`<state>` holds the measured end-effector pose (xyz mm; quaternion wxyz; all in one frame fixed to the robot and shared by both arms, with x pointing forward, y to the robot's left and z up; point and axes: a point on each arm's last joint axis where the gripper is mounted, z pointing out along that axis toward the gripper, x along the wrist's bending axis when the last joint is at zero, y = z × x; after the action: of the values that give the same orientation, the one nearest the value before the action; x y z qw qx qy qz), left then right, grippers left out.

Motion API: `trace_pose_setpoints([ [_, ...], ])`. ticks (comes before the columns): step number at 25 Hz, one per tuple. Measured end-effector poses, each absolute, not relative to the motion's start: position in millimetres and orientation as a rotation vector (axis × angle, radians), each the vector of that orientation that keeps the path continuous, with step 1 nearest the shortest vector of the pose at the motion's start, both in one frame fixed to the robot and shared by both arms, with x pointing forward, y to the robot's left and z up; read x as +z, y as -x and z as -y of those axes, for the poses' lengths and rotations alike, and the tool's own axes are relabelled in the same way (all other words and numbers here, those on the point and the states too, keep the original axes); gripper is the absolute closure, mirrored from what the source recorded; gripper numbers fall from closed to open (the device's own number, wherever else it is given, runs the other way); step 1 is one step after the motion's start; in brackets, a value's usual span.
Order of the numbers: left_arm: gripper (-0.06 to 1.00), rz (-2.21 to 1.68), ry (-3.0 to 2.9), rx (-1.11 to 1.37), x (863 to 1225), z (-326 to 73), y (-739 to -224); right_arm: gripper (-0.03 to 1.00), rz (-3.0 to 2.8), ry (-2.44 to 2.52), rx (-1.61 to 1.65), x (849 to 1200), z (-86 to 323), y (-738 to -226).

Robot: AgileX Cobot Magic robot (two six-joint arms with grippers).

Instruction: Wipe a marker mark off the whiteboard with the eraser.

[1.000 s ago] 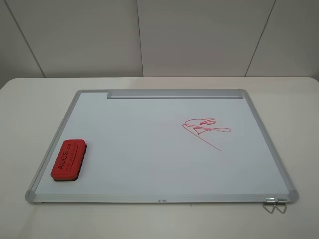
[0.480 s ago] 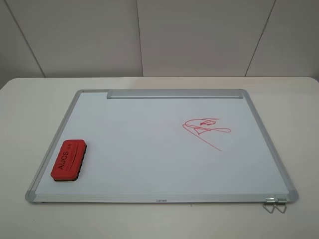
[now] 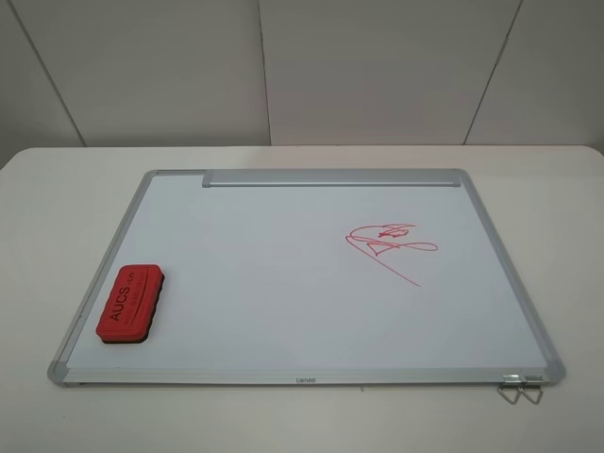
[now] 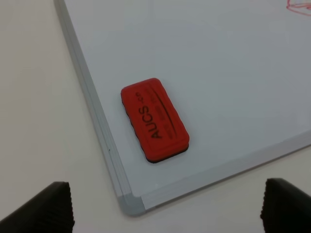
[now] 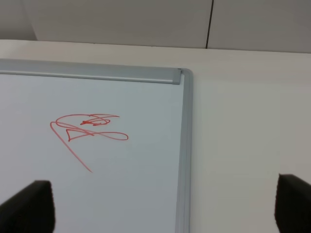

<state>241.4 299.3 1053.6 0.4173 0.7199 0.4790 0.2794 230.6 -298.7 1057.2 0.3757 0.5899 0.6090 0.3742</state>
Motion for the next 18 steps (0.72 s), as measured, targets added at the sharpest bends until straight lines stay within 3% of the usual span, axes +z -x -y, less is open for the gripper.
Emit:
trace_pose_setpoints([
  [18,0.17,-1.281,-1.699,0.779,1053.4,-302.0,-233.0,0.14,-1.558,-1.509,0.958,1057.2,298.7,-230.6],
])
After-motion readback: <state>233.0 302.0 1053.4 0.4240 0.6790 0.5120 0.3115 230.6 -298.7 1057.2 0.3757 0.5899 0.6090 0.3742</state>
